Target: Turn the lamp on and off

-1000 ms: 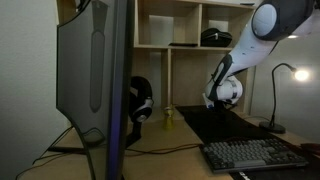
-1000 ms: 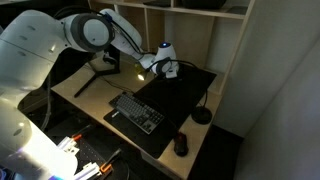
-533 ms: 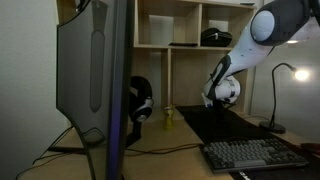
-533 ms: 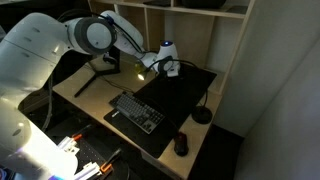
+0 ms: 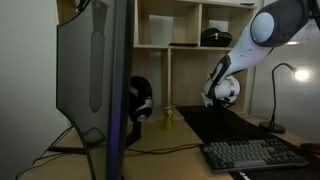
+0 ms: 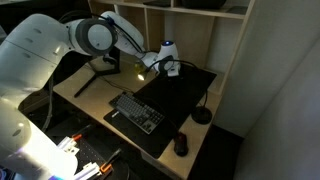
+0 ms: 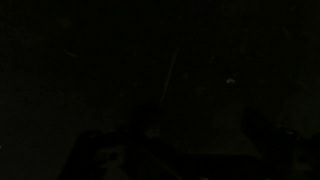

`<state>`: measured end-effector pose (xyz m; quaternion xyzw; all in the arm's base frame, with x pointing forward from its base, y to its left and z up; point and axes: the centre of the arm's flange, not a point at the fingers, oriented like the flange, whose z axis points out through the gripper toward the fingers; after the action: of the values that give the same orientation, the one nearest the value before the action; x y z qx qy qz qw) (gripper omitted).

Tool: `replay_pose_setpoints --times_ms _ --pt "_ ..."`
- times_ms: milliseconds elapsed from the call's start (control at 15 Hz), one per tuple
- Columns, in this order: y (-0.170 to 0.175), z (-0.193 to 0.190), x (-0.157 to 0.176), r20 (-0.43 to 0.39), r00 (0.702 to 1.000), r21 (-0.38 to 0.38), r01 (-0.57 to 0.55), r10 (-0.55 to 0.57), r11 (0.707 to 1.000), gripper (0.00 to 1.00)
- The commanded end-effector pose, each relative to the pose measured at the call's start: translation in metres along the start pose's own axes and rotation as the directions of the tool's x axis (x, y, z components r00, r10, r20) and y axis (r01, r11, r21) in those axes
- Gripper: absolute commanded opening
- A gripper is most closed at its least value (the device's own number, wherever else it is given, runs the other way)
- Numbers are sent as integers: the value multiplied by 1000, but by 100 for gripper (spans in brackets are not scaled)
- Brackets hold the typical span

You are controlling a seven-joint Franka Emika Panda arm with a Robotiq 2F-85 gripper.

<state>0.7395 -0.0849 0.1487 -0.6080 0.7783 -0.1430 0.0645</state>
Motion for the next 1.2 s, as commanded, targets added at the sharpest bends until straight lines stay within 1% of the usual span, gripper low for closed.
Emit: replay_pose_setpoints --times_ms 0,67,333,400,467,600,667,1000,1067,1133 --pt "2 1 2 3 1000 -5 7 -7 1000 75" --pt "3 2 3 -4 1000 -11 7 -7 1000 73" --pt "4 1 5 -11 1000 -20 13 -13 1000 45" --pt "4 1 6 -15 1000 -22 9 -9 1000 72" --pt "4 2 6 -18 1000 -26 6 -7 1000 82" --pt "5 2 7 -10 1000 -24 17 -17 1000 37" --pt "5 3 8 -14 1000 -25 20 -20 999 36" --pt "5 4 10 -22 1000 -40 19 -20 999 2" --pt "5 4 10 -23 1000 -41 21 -22 999 1" --pt "5 4 10 -24 999 -40 23 -24 999 4"
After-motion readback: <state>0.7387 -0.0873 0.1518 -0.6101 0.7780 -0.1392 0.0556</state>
